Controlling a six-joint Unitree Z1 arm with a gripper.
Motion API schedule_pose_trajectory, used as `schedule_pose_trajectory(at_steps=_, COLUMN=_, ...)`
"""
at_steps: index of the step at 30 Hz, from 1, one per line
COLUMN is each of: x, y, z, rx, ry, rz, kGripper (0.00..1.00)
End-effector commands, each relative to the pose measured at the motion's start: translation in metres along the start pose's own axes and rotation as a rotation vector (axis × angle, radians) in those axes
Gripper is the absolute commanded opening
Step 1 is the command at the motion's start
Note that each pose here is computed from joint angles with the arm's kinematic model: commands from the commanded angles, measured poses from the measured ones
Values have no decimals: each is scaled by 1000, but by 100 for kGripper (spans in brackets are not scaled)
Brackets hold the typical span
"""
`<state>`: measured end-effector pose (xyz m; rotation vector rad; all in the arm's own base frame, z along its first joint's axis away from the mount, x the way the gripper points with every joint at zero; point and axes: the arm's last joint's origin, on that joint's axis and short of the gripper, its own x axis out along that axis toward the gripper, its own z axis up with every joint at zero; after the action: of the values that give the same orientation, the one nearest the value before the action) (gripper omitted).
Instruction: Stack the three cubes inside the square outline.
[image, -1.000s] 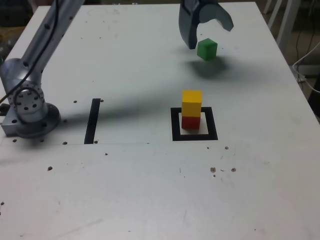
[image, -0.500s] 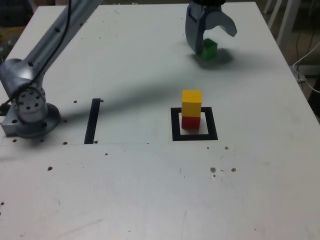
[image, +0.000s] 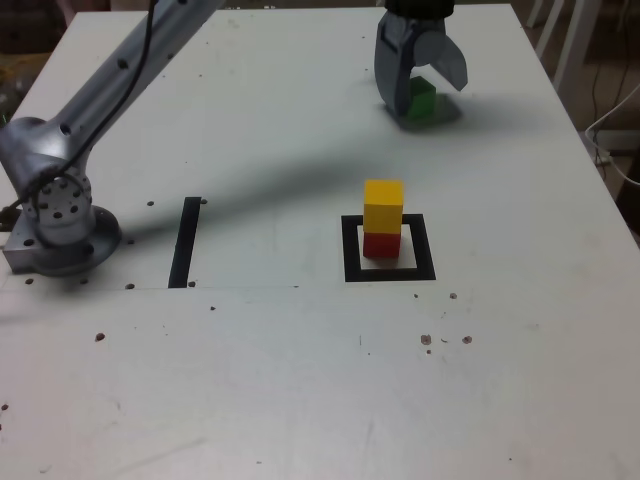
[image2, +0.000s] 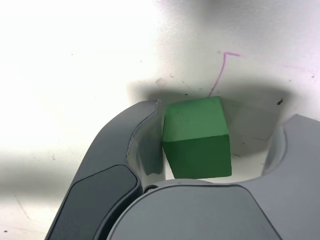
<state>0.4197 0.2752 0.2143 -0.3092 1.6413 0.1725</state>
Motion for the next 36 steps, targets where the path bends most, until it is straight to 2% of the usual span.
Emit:
schedule_pose_trajectory(at_steps=1, x=1, y=0, z=-3, rx=-1, ry=28, rz=-8, kGripper=28)
schedule_pose_trajectory(at_steps=23, x=-2, y=-11, z=-6, rx=34, ry=48, rz=-3, kGripper=28)
schedule_pose_trajectory(at_steps=28, x=-20, y=-39, z=-17, rx=84, ry=58, rz=25, kGripper=28)
schedule_pose_trajectory(at_steps=36, x=-58, y=-98, z=-58, rx=168, ry=64, rz=53, kGripper=28)
